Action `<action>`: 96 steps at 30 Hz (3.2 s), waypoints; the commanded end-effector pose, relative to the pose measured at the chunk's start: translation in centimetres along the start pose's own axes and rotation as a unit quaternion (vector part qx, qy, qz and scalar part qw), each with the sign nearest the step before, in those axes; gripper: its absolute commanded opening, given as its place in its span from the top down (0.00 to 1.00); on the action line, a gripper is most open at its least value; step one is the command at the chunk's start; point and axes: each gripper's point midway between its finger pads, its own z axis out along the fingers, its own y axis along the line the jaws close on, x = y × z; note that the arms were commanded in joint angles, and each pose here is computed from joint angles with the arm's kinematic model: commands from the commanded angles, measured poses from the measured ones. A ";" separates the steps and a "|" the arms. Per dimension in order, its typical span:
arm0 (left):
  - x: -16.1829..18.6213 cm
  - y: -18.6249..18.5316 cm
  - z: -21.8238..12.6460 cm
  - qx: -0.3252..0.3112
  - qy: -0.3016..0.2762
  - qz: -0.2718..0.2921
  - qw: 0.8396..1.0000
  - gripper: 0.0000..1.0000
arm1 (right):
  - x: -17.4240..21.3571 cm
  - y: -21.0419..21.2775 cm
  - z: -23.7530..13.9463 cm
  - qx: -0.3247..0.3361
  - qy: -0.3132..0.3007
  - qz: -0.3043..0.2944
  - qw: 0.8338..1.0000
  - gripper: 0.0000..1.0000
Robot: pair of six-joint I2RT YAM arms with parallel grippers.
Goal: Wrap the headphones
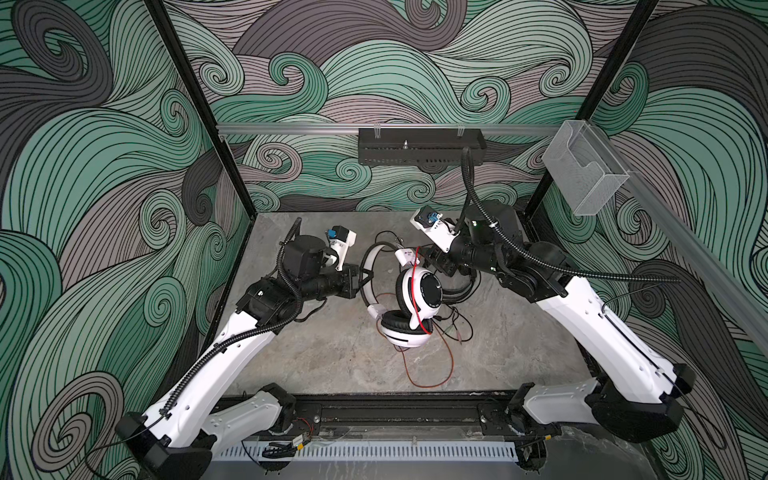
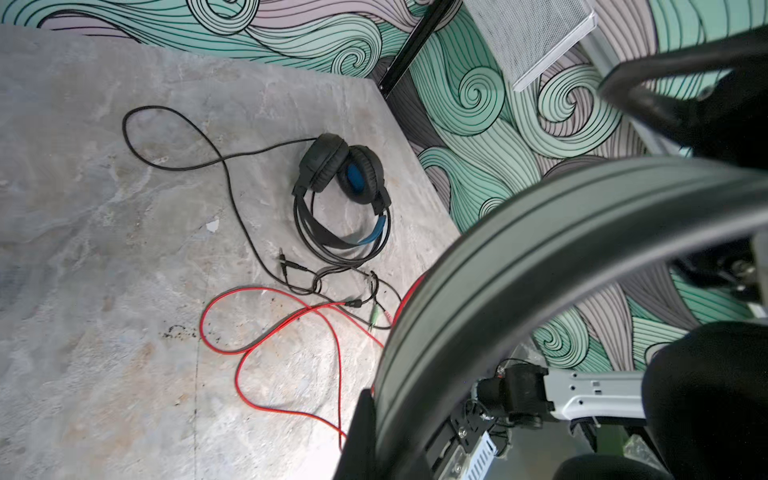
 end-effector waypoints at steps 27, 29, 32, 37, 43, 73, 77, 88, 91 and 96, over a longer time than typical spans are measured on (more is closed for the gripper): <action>-9.4 -6.5 -6.5 0.075 -0.169 -0.080 0.980 1.00 | 0.5 -1.2 -2.6 -0.028 -0.111 0.134 0.984 0.01; -10.1 -6.9 -7.0 0.073 -0.178 -0.081 0.978 1.00 | 1.2 -0.9 -2.6 -0.034 -0.124 0.142 0.981 0.01; -11.1 -7.2 -7.6 0.069 -0.191 -0.089 0.975 1.00 | 1.5 0.4 -2.9 -0.065 -0.140 0.148 0.977 0.01; -12.8 -7.9 -7.5 0.082 -0.204 -0.110 0.969 1.00 | 0.8 1.9 -3.2 -0.112 -0.181 0.170 0.962 0.01; -14.5 -8.5 -7.6 0.096 -0.222 -0.130 0.962 1.00 | -0.2 2.8 -2.7 -0.161 -0.219 0.220 0.937 0.01; -18.1 -8.2 -6.4 0.105 -0.276 -0.168 0.940 1.00 | 5.7 7.9 7.6 -0.267 -0.153 0.339 0.889 0.25; -18.9 -8.5 -6.4 0.114 -0.283 -0.170 0.937 1.00 | 6.4 8.9 8.5 -0.276 -0.138 0.338 0.889 0.28; -19.7 -8.1 -6.2 0.108 -0.296 -0.179 0.932 1.00 | 8.7 10.4 10.1 -0.281 -0.097 0.344 0.890 0.67; -20.1 -7.2 -6.3 0.095 -0.310 -0.193 0.926 1.00 | 10.3 10.5 10.0 -0.250 -0.062 0.334 0.907 0.79; -20.7 -4.2 -6.4 0.048 -0.348 -0.237 0.906 1.00 | 12.7 10.3 8.9 -0.192 -0.005 0.305 0.933 1.00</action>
